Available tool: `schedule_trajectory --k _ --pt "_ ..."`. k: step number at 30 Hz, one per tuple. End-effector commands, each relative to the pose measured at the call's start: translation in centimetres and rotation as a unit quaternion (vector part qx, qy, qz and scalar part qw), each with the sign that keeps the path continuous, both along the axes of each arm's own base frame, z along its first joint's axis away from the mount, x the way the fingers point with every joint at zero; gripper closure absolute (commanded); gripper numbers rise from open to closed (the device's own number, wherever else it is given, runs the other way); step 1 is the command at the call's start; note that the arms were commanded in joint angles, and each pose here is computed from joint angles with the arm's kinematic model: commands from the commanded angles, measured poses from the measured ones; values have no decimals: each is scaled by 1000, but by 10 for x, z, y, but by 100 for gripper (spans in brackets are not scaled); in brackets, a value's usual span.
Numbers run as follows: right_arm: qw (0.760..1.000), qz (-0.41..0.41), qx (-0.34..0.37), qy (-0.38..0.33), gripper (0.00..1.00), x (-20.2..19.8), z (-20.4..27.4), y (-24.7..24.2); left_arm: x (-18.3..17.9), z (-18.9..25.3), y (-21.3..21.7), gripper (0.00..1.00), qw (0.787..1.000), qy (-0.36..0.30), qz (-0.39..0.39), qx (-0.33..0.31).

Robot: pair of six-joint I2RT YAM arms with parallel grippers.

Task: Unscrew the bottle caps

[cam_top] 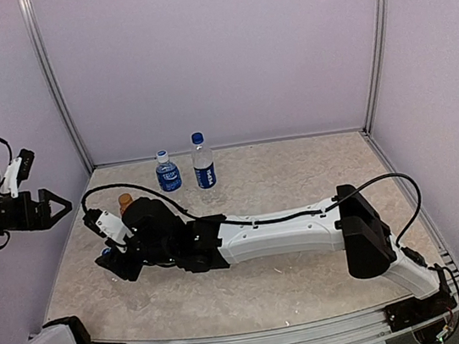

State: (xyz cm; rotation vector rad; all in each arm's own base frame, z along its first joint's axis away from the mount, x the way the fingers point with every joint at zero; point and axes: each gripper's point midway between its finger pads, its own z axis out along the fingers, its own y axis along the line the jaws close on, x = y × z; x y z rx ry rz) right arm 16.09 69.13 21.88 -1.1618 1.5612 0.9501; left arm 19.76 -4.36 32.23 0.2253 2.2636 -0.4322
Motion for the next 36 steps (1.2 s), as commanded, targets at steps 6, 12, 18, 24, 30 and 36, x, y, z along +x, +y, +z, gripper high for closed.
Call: schedule_trajectory --k 6,12,18,24,30,36 --pt "1000 1 -14 11 83 -5 -8 -6 -7 -10 -5 1 1000 25 -14 -4" --pt "1000 -16 9 13 100 1 49 -35 -11 1 -23 1 997 11 -69 -26" --pt "987 -84 124 55 100 33 122 -126 -16 26 -67 3 976 -8 -202 -84" --pt "972 -107 201 63 100 58 173 -197 -35 28 -109 2 927 0 -375 2" --pt "958 -82 270 44 100 50 223 -214 -13 19 -138 1 905 -75 -411 73" --pt "950 -42 306 47 100 40 241 -209 -5 36 -177 1 884 -155 -440 20"
